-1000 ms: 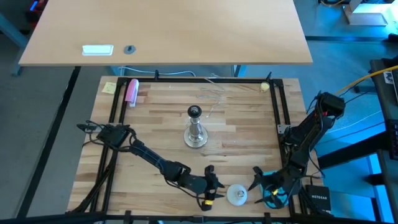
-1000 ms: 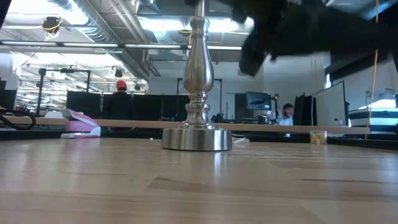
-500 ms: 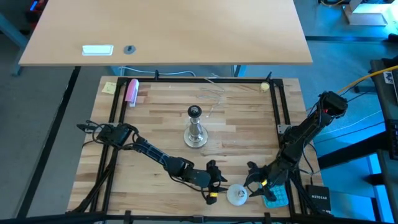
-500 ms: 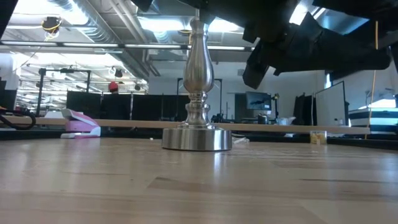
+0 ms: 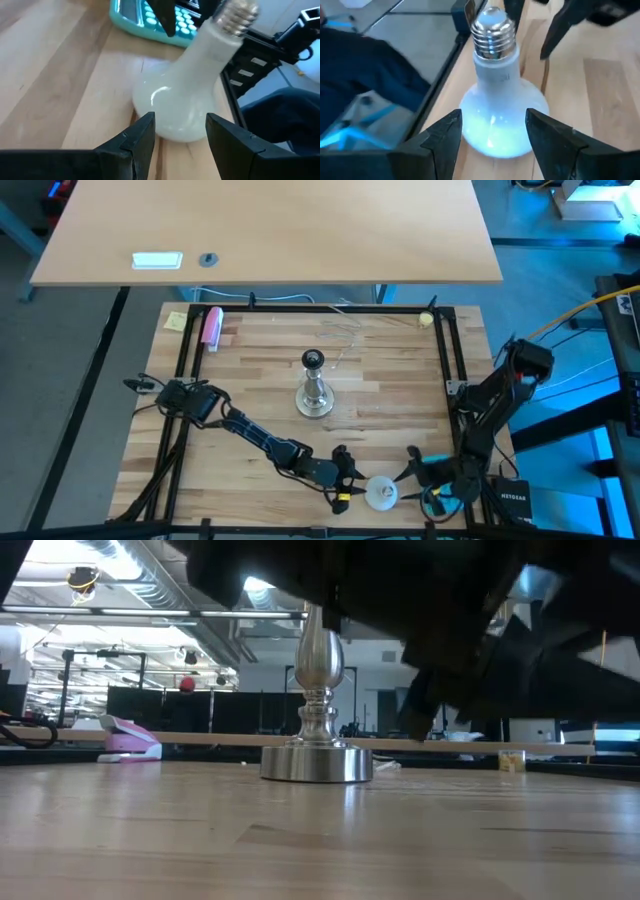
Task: Screw lightbulb
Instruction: Insert the light bulb into the lamp
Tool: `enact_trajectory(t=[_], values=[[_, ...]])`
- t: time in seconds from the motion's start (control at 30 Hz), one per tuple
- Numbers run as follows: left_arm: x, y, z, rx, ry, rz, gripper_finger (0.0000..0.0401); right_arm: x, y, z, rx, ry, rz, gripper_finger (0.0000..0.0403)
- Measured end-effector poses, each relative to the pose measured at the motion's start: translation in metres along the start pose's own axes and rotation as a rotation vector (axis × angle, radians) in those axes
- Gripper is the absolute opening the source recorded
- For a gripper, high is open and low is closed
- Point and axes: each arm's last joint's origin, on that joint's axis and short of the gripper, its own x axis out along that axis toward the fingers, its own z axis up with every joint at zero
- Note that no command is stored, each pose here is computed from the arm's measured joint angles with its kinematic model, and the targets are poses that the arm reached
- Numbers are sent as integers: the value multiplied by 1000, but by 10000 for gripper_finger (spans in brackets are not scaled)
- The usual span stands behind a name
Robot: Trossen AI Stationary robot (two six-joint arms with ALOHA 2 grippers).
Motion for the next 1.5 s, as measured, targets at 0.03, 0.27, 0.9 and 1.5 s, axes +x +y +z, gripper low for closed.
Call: enact_trajectory(t=[0.03, 0.27, 0.9, 1.5], values=[[0, 1, -1, -11, 4, 4, 166, 3, 2, -4, -10, -4, -6, 221], [1, 0, 3, -35, -45, 7, 166, 23, 10, -14, -24, -103, 15, 221], [-11, -57, 0, 42, -13, 12, 166, 38, 15, 3, -21, -143, -19, 221], [23, -42, -4, -36, -58, 119, 166, 54, 10, 6, -26, -139, -113, 220]])
